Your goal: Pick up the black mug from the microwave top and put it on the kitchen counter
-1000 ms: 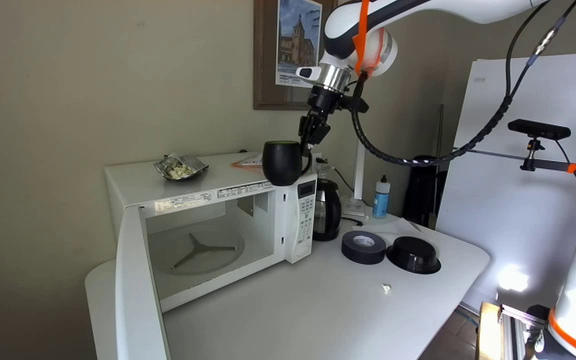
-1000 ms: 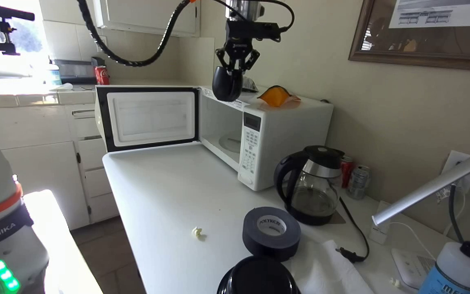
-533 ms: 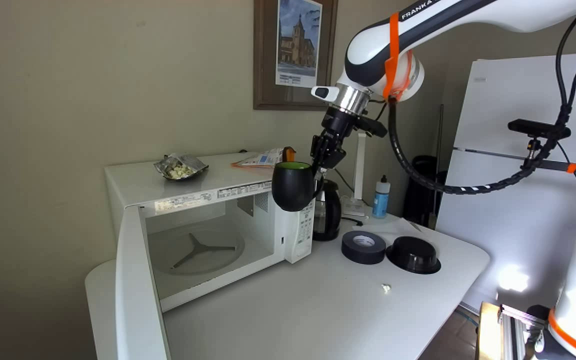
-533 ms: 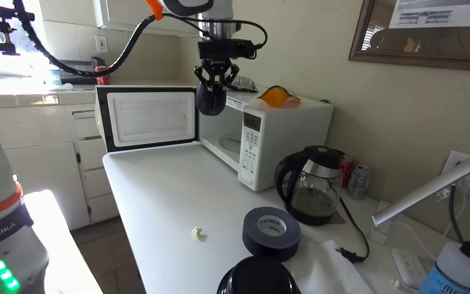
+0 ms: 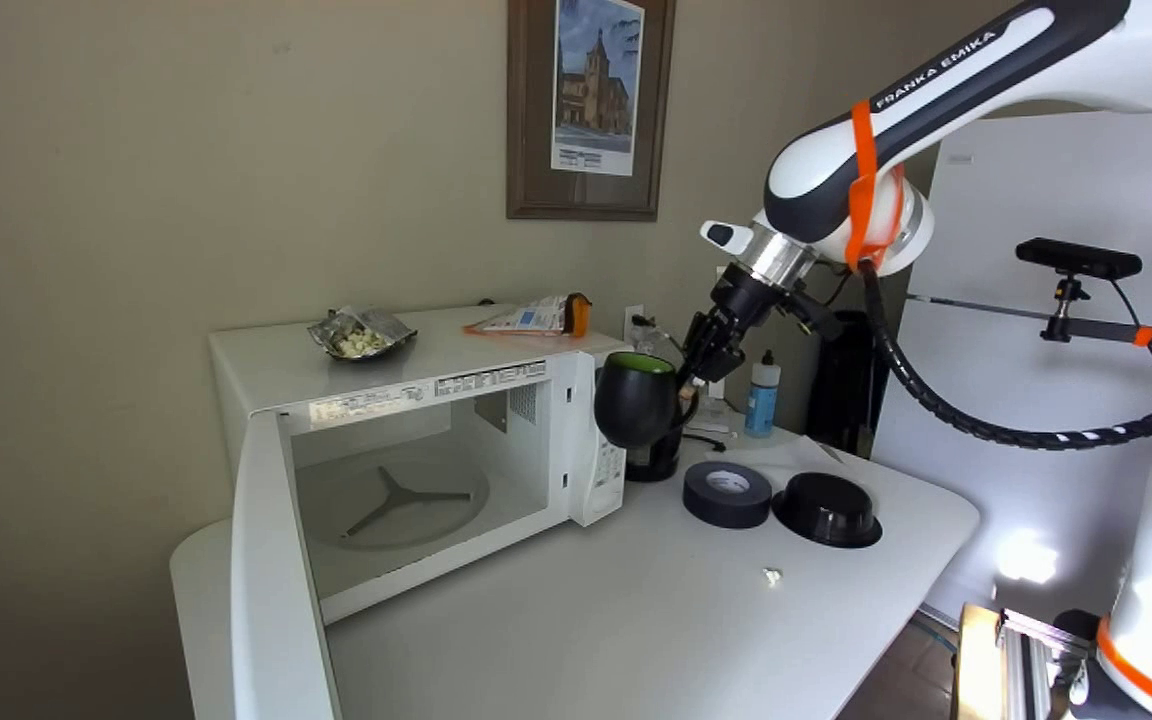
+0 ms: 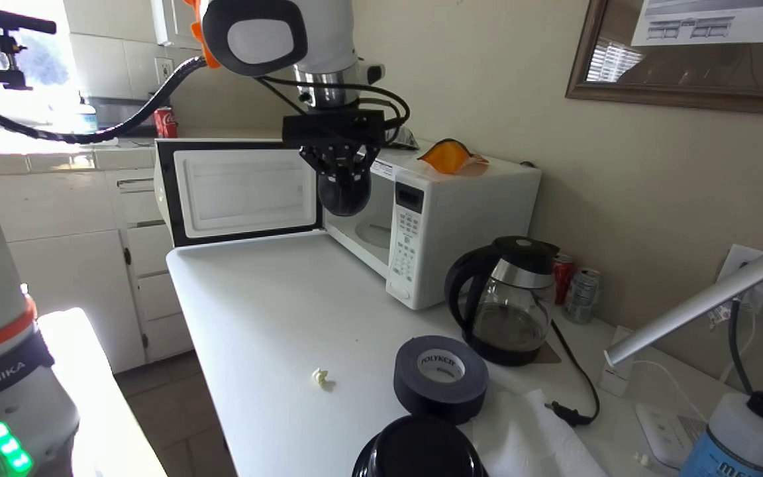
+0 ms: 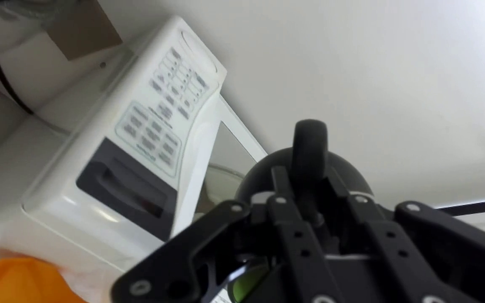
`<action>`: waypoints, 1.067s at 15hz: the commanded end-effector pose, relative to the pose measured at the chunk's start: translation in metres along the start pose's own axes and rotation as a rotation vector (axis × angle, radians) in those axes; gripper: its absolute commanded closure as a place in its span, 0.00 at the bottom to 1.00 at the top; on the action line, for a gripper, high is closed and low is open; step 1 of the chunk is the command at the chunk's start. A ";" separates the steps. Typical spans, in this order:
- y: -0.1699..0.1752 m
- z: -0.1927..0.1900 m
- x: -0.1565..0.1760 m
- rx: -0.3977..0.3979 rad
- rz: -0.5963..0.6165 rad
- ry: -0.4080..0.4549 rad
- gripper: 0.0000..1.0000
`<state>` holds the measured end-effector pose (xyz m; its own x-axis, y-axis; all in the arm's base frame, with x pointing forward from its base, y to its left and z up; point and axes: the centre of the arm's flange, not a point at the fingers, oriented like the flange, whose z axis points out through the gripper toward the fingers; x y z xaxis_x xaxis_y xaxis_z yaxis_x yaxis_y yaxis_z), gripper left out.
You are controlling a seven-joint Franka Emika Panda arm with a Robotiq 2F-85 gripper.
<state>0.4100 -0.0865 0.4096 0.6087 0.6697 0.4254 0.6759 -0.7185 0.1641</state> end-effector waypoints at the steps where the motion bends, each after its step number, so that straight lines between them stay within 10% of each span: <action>1: -0.005 -0.012 -0.045 -0.063 0.144 0.043 0.94; 16: 0.011 0.053 -0.130 -0.081 0.425 -0.088 0.94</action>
<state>0.3644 -0.1740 0.3288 0.8487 0.3538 0.3931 0.3730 -0.9274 0.0294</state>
